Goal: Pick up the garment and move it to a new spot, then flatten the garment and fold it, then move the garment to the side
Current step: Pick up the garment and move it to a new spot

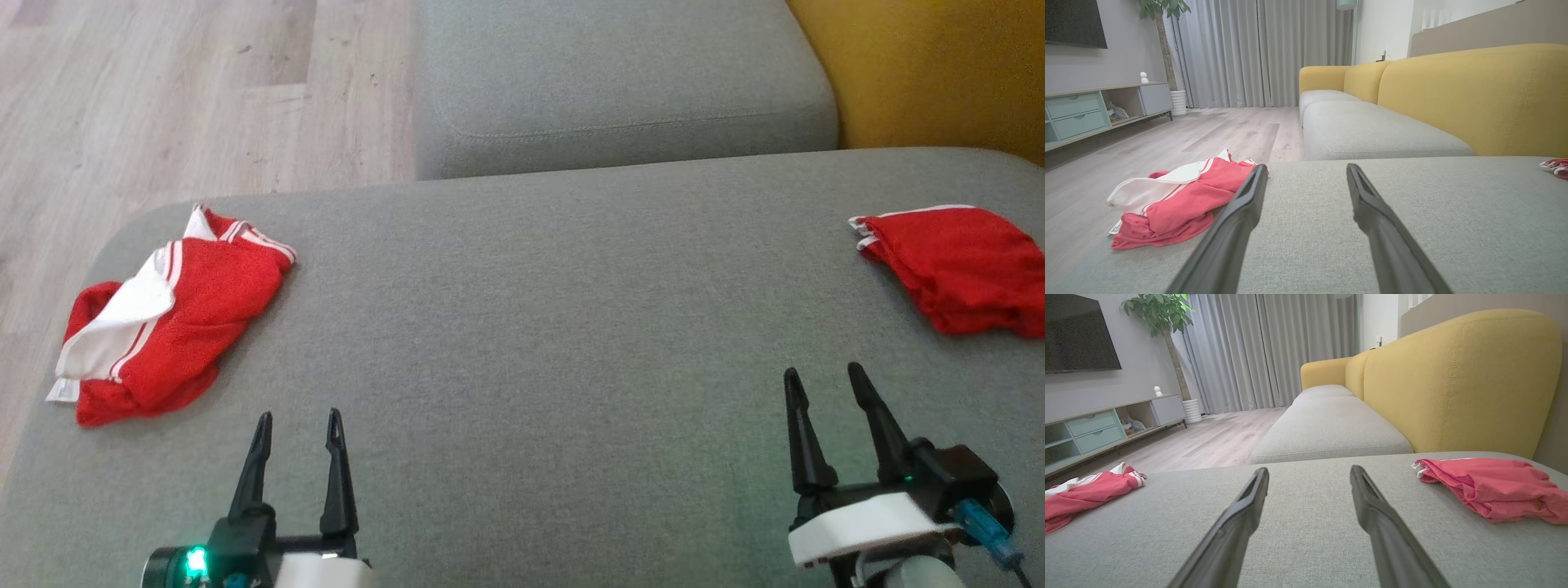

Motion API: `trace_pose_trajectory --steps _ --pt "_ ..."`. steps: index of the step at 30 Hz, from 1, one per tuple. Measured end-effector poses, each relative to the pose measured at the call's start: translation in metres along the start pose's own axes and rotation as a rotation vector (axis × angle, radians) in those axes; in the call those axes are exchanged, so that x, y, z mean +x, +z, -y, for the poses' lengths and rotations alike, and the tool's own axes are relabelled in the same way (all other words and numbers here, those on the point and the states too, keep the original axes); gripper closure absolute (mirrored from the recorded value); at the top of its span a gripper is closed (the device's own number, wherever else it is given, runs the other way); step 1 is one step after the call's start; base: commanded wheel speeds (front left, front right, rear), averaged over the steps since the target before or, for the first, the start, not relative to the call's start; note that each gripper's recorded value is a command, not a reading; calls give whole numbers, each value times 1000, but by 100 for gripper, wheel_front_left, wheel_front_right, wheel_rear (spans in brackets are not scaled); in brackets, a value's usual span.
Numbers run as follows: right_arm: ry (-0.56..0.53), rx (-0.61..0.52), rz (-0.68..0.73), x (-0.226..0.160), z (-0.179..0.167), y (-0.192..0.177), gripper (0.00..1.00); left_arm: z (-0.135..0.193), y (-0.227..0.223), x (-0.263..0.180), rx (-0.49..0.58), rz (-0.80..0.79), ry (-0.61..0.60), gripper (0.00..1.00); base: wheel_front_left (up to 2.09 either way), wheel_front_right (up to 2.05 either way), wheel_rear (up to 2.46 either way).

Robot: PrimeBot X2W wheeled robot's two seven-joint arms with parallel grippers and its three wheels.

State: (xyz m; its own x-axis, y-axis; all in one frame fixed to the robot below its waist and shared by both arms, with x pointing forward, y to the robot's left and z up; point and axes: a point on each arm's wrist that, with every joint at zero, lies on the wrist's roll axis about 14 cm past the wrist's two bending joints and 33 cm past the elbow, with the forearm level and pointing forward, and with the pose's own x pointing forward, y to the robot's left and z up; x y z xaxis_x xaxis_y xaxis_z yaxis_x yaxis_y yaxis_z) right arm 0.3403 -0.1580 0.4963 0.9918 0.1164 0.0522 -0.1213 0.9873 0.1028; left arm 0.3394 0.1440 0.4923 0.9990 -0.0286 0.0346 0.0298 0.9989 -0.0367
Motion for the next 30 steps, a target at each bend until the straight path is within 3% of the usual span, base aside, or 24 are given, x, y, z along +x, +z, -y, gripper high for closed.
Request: trace_pose_trajectory --steps 10,22,27,30 --pt "99 3 -27 22 -30 -8 0 -38 3 -16 2 11 128 0 0 0 0" --pt "396 -12 -92 55 -123 -32 0 -149 17 -89 59 41 548 0 0 0 0" --pt "443 -48 -125 65 -126 -46 0 -162 13 -95 53 14 605 0 0 0 0" --pt "459 -85 -156 76 -118 -62 0 -175 22 -77 63 31 637 0 0 0 0"
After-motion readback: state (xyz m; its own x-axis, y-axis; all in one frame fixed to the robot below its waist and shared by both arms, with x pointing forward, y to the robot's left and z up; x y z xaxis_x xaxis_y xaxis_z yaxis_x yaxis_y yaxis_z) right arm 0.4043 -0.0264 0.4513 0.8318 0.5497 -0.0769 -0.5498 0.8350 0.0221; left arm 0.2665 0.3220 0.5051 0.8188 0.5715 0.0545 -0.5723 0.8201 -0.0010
